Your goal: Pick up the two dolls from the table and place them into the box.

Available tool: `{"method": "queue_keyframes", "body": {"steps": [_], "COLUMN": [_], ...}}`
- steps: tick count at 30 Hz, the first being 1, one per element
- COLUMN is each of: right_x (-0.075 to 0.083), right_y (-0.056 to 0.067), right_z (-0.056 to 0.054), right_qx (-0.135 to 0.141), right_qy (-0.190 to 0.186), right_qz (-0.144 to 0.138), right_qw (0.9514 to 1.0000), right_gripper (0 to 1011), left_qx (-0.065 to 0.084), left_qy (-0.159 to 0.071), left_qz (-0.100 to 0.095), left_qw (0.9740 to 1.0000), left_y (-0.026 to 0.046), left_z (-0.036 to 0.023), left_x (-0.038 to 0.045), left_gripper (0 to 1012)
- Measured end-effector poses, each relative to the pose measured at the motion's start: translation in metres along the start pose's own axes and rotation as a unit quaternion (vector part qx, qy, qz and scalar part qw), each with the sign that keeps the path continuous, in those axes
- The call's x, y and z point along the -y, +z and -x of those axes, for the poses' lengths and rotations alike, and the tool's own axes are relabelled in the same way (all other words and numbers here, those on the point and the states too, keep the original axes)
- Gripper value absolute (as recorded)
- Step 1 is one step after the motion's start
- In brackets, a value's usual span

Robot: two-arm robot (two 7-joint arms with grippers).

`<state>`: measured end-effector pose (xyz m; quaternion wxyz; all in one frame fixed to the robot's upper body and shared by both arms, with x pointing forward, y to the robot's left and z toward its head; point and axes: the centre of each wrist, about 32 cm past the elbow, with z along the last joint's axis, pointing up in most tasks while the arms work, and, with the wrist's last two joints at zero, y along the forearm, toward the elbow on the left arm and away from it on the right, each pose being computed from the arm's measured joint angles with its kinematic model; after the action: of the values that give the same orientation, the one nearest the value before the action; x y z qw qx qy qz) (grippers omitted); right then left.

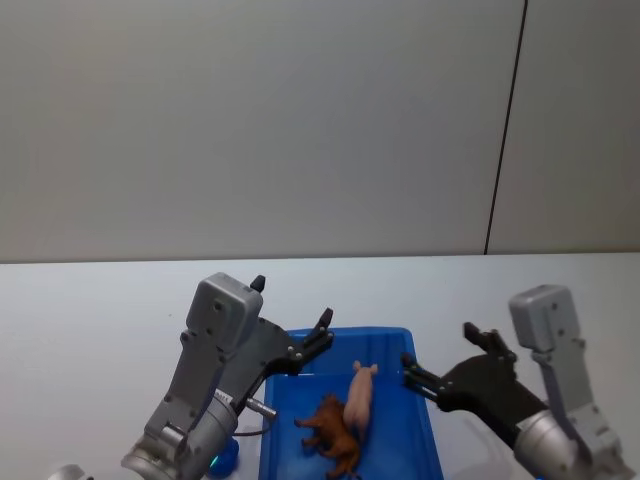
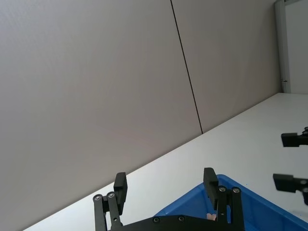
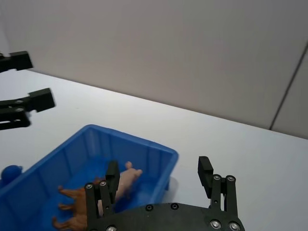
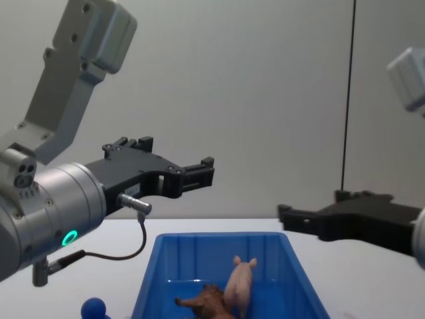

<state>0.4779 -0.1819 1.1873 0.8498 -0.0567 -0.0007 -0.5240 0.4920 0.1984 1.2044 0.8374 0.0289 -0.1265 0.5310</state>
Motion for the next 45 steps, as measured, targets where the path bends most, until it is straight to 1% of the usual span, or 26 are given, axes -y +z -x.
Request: {"method": "queue_keyframes", "body": {"steps": [2, 4, 10, 14, 20, 27, 34, 36, 37, 40, 41, 42, 45], "right_x": [0.001, 0.008, 0.02, 0.026, 0.031, 0.036, 0.038, 0.039, 0.039, 0.04, 0.04, 0.04, 0.04], "right_y": [0.0, 0.0, 0.0, 0.0, 0.0, 0.0, 0.0, 0.0, 0.0, 0.0, 0.0, 0.0, 0.0], "right_z": [0.0, -0.003, -0.007, -0.008, -0.01, -0.011, -0.012, -0.012, -0.012, -0.012, -0.012, -0.012, -0.012], "right_qx": [0.0, 0.0, -0.003, -0.005, -0.006, -0.006, -0.007, -0.007, -0.007, -0.007, -0.007, -0.007, -0.007], "right_qy": [-0.005, -0.027, -0.061, -0.076, -0.09, -0.102, -0.108, -0.11, -0.111, -0.112, -0.112, -0.112, -0.113], "right_qz": [0.0, 0.002, 0.006, 0.008, 0.009, 0.011, 0.011, 0.012, 0.012, 0.012, 0.012, 0.012, 0.012], "right_qw": [1.0, 0.9996, 0.9981, 0.997, 0.9959, 0.9947, 0.994, 0.9938, 0.9938, 0.9937, 0.9936, 0.9936, 0.9935], "right_gripper": [1001, 1001, 1001, 1001, 1001, 1001, 1001, 1001, 1001, 1001, 1001, 1001, 1001], "left_qx": [0.0, 0.0, 0.0, 0.0, 0.0, 0.002, 0.0, -0.001, -0.002, -0.003, -0.005, -0.005, -0.011], "left_qy": [0.0, 0.0, 0.0, 0.0, 0.0, 0.008, 0.023, 0.028, 0.032, 0.036, 0.039, 0.04, 0.044], "left_qz": [0.0, 0.0, 0.0, 0.0, -0.002, -0.015, -0.042, -0.053, -0.061, -0.074, -0.084, -0.087, -0.106], "left_qw": [1.0, 1.0, 1.0, 1.0, 1.0, 0.9998, 0.9989, 0.9982, 0.9976, 0.9966, 0.9957, 0.9954, 0.9933], "left_y": [0.0, 0.0, 0.0, 0.0, -0.0003, 0.0013, 0.0038, 0.0049, 0.0058, 0.0068, 0.0072, 0.0074, 0.0078], "left_z": [0.0, 0.0, 0.0, 0.0, -0.0003, -0.0032, -0.0092, -0.012, -0.0141, -0.0169, -0.0192, -0.0201, -0.0242], "left_x": [0.0, 0.0, 0.0, 0.0, -0.0004, -0.0042, -0.0115, -0.0146, -0.0167, -0.0196, -0.0218, -0.0227, -0.0263], "left_gripper": [1001, 1001, 1001, 1001, 1001, 1001, 1001, 1001, 1001, 1001, 1001, 1001, 1001]}}
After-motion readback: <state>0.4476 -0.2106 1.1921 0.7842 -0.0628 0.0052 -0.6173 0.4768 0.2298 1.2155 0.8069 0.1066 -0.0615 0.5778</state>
